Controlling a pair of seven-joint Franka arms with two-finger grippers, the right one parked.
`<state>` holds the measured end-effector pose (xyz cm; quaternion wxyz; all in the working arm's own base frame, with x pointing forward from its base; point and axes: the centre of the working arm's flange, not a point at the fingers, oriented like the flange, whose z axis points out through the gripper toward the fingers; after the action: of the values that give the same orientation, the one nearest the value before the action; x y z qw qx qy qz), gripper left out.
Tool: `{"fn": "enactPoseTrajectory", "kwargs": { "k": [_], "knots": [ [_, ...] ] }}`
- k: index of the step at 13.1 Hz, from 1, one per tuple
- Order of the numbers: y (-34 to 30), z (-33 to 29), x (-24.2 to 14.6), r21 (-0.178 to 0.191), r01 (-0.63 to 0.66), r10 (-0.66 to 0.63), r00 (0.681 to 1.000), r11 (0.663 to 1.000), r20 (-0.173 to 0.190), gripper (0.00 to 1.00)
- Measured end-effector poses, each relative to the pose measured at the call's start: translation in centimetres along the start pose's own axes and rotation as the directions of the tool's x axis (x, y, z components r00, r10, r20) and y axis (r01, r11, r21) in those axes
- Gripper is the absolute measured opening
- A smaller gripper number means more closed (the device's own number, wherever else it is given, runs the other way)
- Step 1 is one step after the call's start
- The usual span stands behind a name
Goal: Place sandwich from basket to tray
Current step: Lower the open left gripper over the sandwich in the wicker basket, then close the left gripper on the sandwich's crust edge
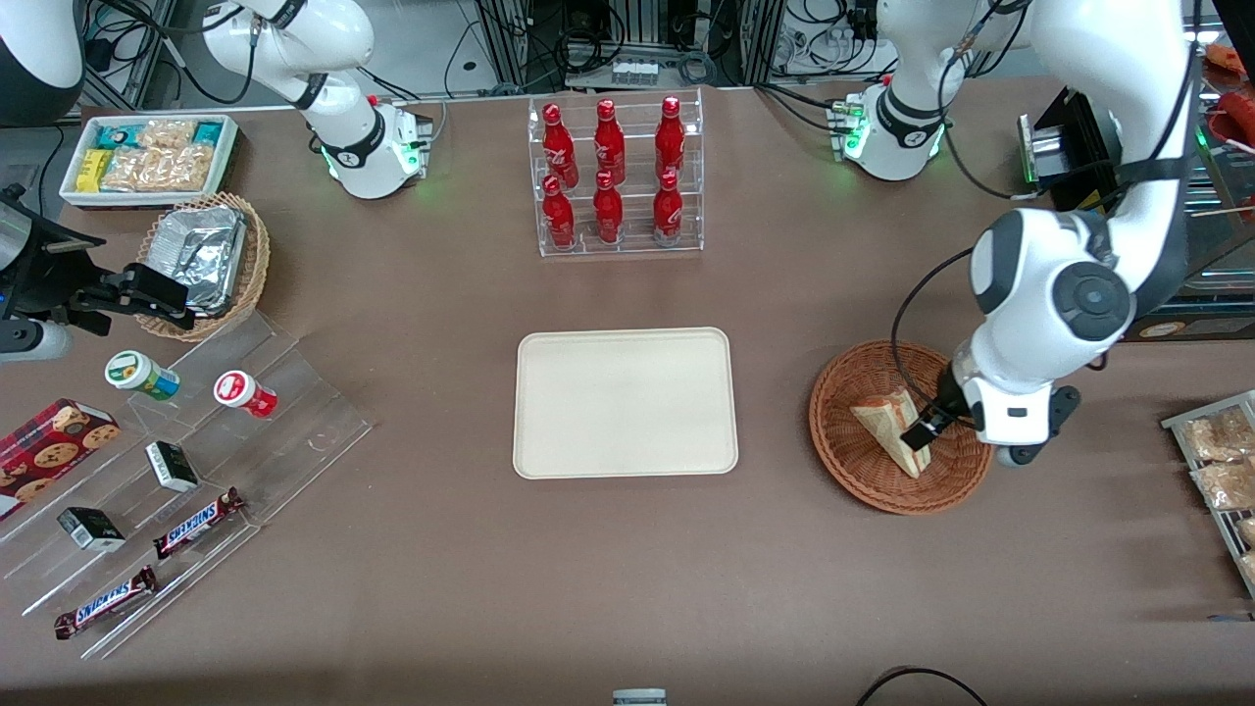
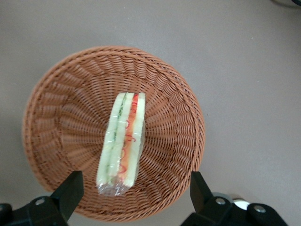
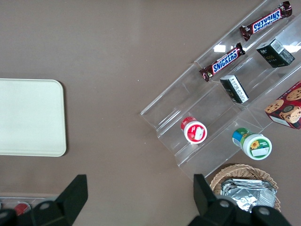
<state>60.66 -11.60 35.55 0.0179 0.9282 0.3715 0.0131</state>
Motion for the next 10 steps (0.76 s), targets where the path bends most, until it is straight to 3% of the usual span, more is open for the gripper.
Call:
{"fn": "enactPoseTrajectory", "kwargs": {
  "k": [10],
  "knots": [
    [-2.6,6.7,-1.6,0.033,0.0,0.0,1.0,0.999,0.011,1.0]
  ]
}}
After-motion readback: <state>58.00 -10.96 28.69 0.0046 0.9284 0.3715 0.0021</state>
